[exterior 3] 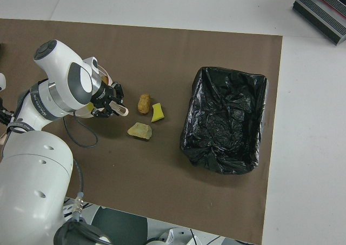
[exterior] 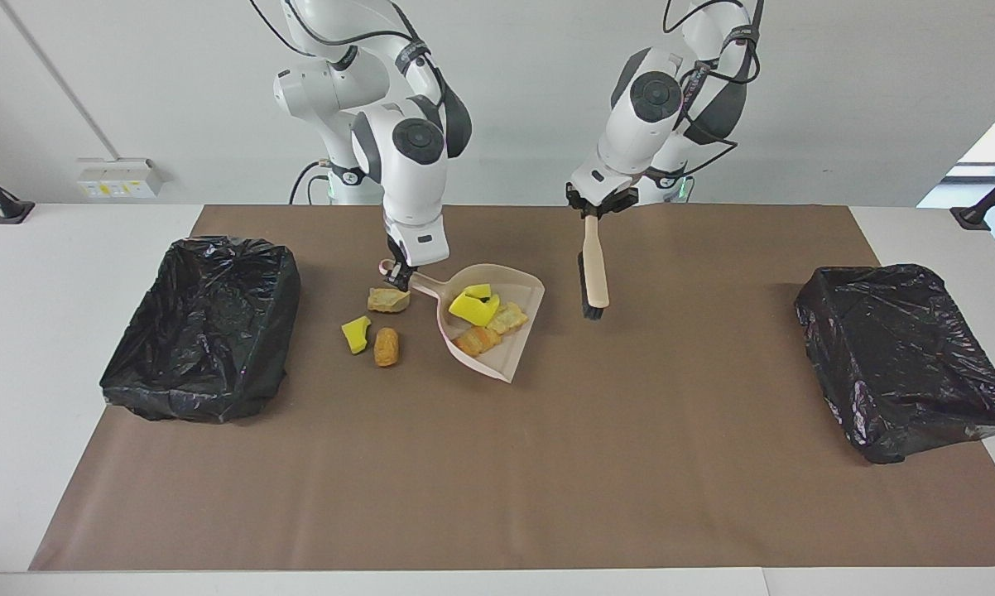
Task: Sweep and dump trash in bin
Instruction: 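Carry the dustpan to the black bin while the left gripper sets the brush down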
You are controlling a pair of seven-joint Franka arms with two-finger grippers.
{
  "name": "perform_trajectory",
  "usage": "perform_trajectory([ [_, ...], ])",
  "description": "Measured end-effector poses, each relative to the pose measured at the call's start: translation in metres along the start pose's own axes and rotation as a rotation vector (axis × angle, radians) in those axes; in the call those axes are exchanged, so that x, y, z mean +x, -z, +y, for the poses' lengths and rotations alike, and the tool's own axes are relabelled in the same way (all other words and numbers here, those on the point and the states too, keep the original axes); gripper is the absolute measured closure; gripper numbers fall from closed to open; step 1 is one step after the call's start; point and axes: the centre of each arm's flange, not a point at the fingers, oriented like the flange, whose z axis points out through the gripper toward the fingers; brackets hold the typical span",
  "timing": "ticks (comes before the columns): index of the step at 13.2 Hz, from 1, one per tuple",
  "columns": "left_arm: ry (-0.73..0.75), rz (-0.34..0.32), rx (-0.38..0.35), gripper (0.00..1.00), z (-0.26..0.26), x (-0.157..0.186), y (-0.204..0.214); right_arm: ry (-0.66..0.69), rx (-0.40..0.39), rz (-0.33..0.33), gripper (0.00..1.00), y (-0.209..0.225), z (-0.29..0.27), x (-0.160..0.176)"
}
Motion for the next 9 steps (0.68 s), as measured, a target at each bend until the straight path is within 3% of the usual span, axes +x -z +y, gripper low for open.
perform_trajectory([
  [2,0.022,-0.012,0.039,0.74,0.029,-0.020,-0.017,-0.035,-0.002,0.003,0.67,0.026,0.028,-0.031],
  [5,0.045,0.009,0.083,0.74,0.079,-0.060,-0.058,-0.051,0.035,0.024,0.67,0.058,0.081,-0.111],
  [9,0.042,0.036,0.121,0.74,0.125,-0.113,-0.102,-0.046,0.065,0.036,0.67,0.067,0.134,-0.267],
])
